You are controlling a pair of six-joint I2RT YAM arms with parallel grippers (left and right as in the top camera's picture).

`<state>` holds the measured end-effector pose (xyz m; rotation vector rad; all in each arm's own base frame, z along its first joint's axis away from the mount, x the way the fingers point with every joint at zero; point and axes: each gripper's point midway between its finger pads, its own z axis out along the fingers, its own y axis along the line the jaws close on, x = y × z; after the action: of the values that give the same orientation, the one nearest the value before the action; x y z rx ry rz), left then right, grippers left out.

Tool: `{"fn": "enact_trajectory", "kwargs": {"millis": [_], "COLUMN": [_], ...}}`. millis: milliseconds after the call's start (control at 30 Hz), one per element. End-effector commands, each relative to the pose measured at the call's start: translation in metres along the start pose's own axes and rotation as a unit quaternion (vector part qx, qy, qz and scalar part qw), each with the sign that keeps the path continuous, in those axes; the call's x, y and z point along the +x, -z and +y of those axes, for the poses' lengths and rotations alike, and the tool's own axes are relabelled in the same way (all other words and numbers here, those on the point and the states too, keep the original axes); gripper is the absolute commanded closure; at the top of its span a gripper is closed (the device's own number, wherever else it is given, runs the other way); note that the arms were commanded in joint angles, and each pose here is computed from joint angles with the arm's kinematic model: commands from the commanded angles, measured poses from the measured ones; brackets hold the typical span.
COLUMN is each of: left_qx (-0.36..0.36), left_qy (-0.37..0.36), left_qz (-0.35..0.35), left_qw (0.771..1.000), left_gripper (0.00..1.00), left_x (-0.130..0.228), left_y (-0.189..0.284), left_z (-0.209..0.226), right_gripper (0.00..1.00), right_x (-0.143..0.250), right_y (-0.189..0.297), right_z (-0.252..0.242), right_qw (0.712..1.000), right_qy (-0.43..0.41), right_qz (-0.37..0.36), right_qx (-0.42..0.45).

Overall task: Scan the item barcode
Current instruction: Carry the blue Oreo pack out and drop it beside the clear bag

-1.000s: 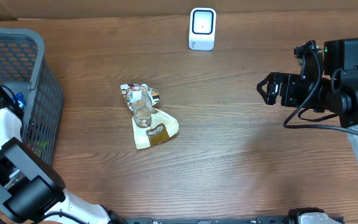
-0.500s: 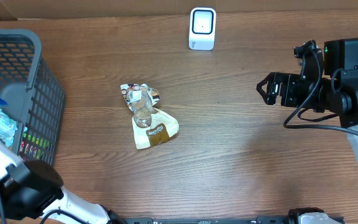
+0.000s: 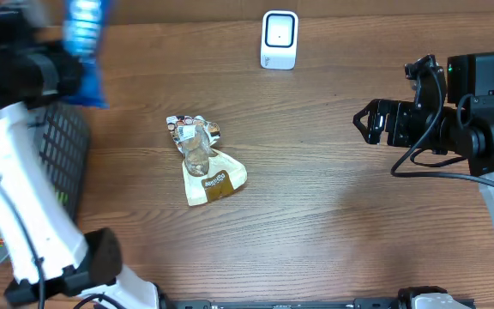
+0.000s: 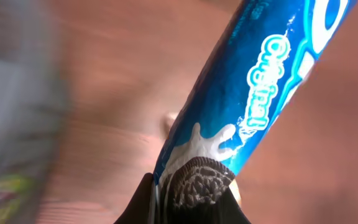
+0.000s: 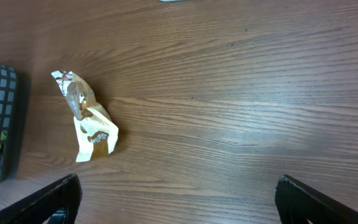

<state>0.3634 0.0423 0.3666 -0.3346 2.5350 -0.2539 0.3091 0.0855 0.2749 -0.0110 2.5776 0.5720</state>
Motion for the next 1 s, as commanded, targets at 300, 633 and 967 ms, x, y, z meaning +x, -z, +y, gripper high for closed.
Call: {"fn": "enact_trajectory", "kwargs": {"millis": [300, 633, 967], "left_qx": [-0.113, -0.170, -0.098], "left_qy": [-0.100, -0.040, -0.070], "left_qz": [0.274, 0.335, 0.199], "left_qw": [0.950, 0.926, 0.973], "left_gripper": [0.96, 0.40, 0.17], "left_x": [0.165, 0.243, 0.120], "left_y": [-0.171, -0.213, -0.148], "left_z": [-0.045, -0.010, -0.065], "right_gripper": [0.00, 0.00, 0.00], "right_x": [-0.006, -0.006, -0.006], "right_y": [0.006, 0.006, 0.006], "right_z": [0.007, 0.006, 0.007], "right_qw": [1.000, 1.000, 1.000], "right_qy": [0.010, 0.011, 0.011], "right_qz": [-0.013, -0.012, -0.011], "right_qx": [-0.008, -0.007, -0.007]}}
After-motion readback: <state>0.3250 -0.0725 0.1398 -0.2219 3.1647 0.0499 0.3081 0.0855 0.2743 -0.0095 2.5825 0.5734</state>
